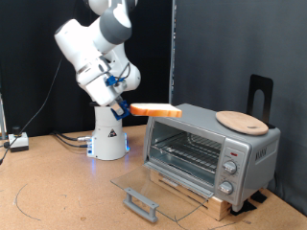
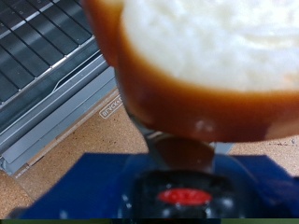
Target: Make a piece of toast with the oven
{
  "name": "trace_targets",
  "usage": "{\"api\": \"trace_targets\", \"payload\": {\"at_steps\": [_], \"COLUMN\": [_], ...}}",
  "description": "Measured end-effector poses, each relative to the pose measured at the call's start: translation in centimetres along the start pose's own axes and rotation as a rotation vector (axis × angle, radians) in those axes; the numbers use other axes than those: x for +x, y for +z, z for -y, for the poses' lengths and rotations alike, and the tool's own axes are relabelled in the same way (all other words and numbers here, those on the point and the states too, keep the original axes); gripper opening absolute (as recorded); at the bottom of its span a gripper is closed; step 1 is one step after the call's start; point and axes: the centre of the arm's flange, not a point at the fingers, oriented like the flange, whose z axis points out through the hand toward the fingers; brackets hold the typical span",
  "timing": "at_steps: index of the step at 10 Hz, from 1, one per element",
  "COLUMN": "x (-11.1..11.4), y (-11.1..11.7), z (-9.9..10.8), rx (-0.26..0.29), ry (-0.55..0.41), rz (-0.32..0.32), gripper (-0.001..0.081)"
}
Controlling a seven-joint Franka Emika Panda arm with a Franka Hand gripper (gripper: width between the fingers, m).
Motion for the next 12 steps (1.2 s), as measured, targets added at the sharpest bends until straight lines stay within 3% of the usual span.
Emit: {"api": "trace_targets", "payload": {"at_steps": [3, 5, 8, 12], "x": [0.1, 0.2, -0.6, -2.2], "y": [0.6, 1.6, 4.2, 8.1], "z": [0.3, -0.3, -2.0, -3.4], "rx": [0.005, -0.029, -0.043, 0.000], "ry": [-0.047, -0.082, -0.070, -0.090], "rz": [-0.008, -0.013, 0.049, 0.109], "gripper": [0.0429, 0.0429, 0.0429, 0.0429]}}
